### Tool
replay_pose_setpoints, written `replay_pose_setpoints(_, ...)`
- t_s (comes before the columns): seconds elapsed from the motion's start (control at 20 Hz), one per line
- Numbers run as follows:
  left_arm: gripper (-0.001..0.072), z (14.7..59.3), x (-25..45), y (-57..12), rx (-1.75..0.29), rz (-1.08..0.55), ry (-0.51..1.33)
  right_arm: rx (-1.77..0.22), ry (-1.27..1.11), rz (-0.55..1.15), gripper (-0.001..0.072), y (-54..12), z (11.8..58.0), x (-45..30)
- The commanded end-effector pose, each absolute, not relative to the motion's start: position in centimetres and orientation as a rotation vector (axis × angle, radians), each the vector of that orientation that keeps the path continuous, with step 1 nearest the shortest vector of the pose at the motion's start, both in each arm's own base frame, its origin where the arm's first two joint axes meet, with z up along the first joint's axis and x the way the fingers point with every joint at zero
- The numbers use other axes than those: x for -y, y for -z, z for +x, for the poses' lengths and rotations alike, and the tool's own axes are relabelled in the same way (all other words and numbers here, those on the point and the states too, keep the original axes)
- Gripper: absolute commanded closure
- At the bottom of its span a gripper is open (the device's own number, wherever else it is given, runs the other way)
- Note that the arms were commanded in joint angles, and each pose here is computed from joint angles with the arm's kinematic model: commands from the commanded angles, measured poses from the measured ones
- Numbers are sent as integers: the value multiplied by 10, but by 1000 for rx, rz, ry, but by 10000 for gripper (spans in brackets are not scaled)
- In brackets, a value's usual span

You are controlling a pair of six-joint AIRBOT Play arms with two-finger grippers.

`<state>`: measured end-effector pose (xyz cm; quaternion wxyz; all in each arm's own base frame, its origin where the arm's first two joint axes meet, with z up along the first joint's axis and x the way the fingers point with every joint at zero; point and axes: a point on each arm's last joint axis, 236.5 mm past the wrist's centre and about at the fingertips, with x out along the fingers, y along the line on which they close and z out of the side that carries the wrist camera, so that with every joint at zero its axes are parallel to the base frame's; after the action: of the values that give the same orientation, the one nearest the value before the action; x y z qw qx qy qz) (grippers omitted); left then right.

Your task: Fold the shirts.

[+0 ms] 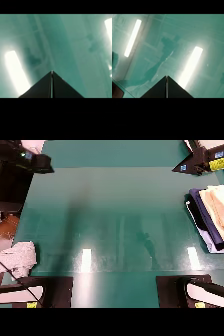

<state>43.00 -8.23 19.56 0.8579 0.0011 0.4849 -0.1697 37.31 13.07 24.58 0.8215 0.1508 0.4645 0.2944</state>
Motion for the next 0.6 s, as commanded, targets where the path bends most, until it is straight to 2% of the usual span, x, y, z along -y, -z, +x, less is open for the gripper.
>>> replay_pose_setpoints(0.0, 684, 367, 31, -194, -1147, 103, 171, -981, -639, 300, 698, -246, 373, -131)
replay_pose_setpoints(0.25, 680, 265, -10, -128, -1335, 144, 4, -974, -661, 264, 698, -245, 371, -131)
replay_pose_setpoints(0.3, 565, 245, -17, -104, -1391, 150, -29, -973, -664, 258, 698, -245, 371, -131)
replay_pose_setpoints(0.35, 246, 227, -26, -80, -1452, 142, -91, -971, -667, 253, 698, -245, 371, -131)
replay_pose_setpoints(0.4, 110, 212, -37, -56, -1509, 148, -155, -971, -671, 245, 698, -245, 370, -131)
replay_pose_setpoints(0.55, 111, 173, -68, 5, -1654, 243, -281, -988, -679, 238, 698, -243, 366, -132)
